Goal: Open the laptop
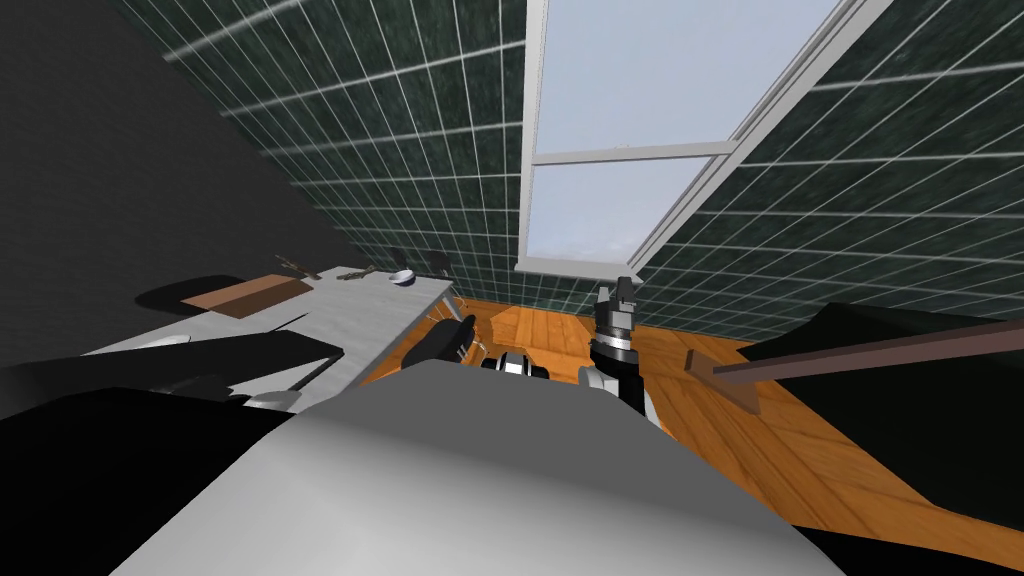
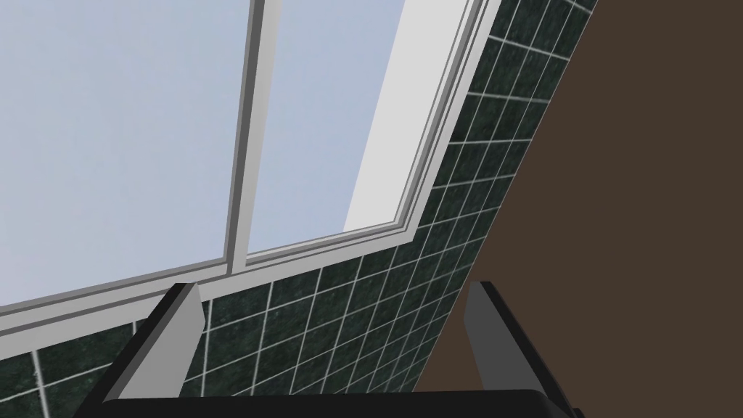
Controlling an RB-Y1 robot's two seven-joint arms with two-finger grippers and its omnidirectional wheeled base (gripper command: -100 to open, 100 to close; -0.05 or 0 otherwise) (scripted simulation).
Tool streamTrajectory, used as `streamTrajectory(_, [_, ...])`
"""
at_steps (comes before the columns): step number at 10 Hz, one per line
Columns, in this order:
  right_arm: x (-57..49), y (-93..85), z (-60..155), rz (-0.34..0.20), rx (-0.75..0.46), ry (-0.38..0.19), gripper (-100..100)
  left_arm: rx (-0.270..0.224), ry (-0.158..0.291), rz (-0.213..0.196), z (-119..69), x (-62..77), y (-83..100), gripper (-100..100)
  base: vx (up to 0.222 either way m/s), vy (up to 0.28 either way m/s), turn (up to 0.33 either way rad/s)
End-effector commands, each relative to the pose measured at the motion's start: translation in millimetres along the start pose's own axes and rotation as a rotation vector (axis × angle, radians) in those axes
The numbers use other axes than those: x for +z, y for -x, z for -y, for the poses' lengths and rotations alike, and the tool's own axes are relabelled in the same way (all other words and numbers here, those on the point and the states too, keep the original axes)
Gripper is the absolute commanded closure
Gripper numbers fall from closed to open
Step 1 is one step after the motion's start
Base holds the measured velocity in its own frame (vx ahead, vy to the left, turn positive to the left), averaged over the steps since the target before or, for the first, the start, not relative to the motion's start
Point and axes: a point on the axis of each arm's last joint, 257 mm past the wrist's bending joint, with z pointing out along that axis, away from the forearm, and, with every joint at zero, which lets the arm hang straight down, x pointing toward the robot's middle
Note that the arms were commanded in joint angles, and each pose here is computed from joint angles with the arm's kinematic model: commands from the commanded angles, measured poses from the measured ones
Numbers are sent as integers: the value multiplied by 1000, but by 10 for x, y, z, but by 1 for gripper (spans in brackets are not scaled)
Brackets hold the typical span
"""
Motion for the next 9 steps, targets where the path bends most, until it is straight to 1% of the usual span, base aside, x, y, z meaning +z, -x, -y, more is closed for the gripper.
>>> streamTrajectory(1, [0, 0, 0, 0, 0, 0, 0, -65, -14, 24, -26, -152, 247, 100, -83, 36, -24])
streamTrajectory(4, [0, 0, 0, 0, 0, 0, 0, -181, -42, 26, -44, -370, 541, 100, -106, 44, -68])
streamTrajectory(5, [0, 0, 0, 0, 0, 0, 0, -152, -36, -6, 18, -276, 330, 100, -59, 3, -6])
streamTrajectory(6, [0, 0, 1, 0, 0, 0, 0, -202, -49, -15, 44, -384, 451, 100, -75, 27, -31])
streamTrajectory(7, [0, 0, 0, 0, 0, 0, 0, -245, -61, -8, 56, -490, 600, 100, -95, 65, -178])
streamTrajectory(8, [0, 0, 0, 0, 0, 0, 0, -215, -54, -29, 107, -300, 303, -100, -15, 3, -32])
streamTrajectory(9, [-1, 0, 1, 0, 0, 0, 0, -215, -53, -31, 119, -252, 229, -100, 54, -56, 64])
